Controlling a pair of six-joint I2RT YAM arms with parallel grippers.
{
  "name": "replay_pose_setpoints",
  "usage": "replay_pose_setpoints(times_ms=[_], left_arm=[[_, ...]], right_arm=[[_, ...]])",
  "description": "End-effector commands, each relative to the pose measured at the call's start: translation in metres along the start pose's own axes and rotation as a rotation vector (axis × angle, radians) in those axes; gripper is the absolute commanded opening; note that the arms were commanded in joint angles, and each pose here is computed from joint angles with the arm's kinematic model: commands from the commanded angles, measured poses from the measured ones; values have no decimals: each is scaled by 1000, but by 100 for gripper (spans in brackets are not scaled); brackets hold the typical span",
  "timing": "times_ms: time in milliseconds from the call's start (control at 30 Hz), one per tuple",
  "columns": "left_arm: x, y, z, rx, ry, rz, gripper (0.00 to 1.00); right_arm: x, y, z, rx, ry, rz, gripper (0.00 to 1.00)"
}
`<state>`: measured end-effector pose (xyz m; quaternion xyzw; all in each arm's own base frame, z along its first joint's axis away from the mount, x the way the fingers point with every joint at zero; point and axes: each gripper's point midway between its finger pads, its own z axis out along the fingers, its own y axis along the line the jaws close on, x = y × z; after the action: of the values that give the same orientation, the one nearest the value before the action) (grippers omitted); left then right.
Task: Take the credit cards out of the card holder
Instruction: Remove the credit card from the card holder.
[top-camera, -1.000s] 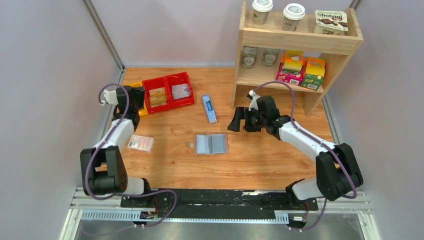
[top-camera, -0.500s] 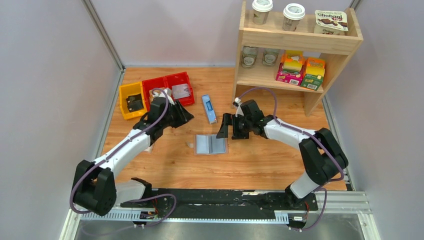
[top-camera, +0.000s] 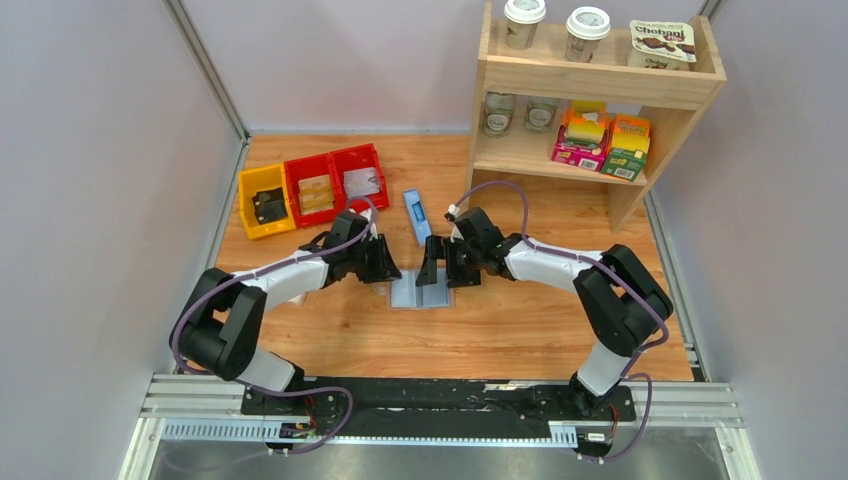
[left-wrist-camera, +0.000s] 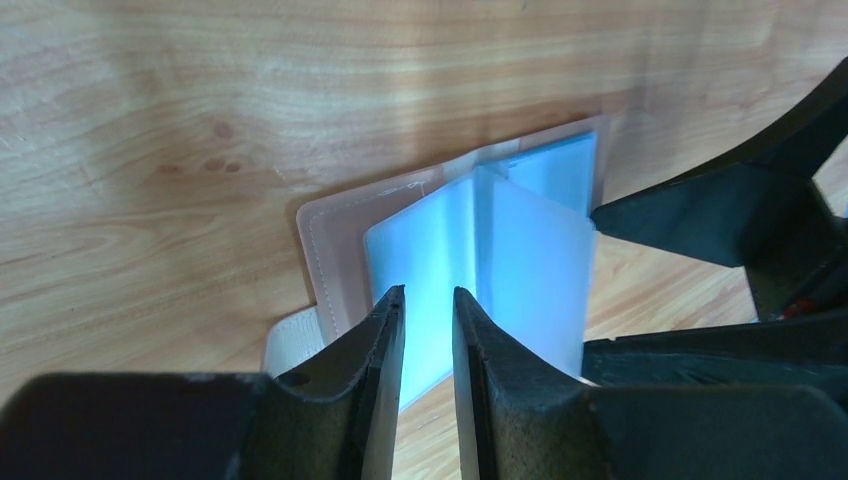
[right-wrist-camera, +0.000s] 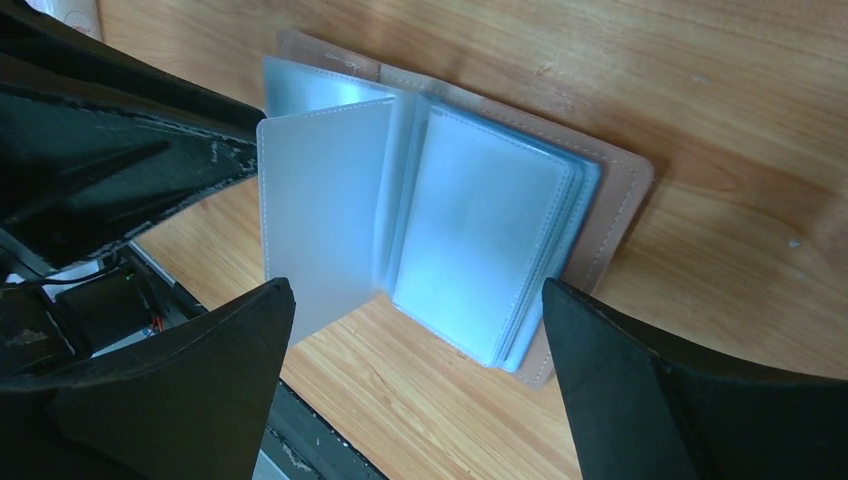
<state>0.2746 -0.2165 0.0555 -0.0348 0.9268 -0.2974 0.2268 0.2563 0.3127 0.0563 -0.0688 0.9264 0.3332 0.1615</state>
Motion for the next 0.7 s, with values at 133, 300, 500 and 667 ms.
replay_pose_setpoints(times_ms=[133, 300, 500, 667], left_arm=[[27, 7, 12, 27, 80, 22, 31], [39, 8, 15, 47, 103, -9, 29], [47, 7, 14, 56, 122, -26, 28], [48, 9, 13, 51, 120, -34, 27]], right_arm=[[-13, 15, 9, -22, -45, -11, 100], [-16, 29, 5, -61, -56, -34, 100], [-19, 42, 0, -96, -54, -59, 100], [-18, 48, 1, -113, -41, -67, 100]])
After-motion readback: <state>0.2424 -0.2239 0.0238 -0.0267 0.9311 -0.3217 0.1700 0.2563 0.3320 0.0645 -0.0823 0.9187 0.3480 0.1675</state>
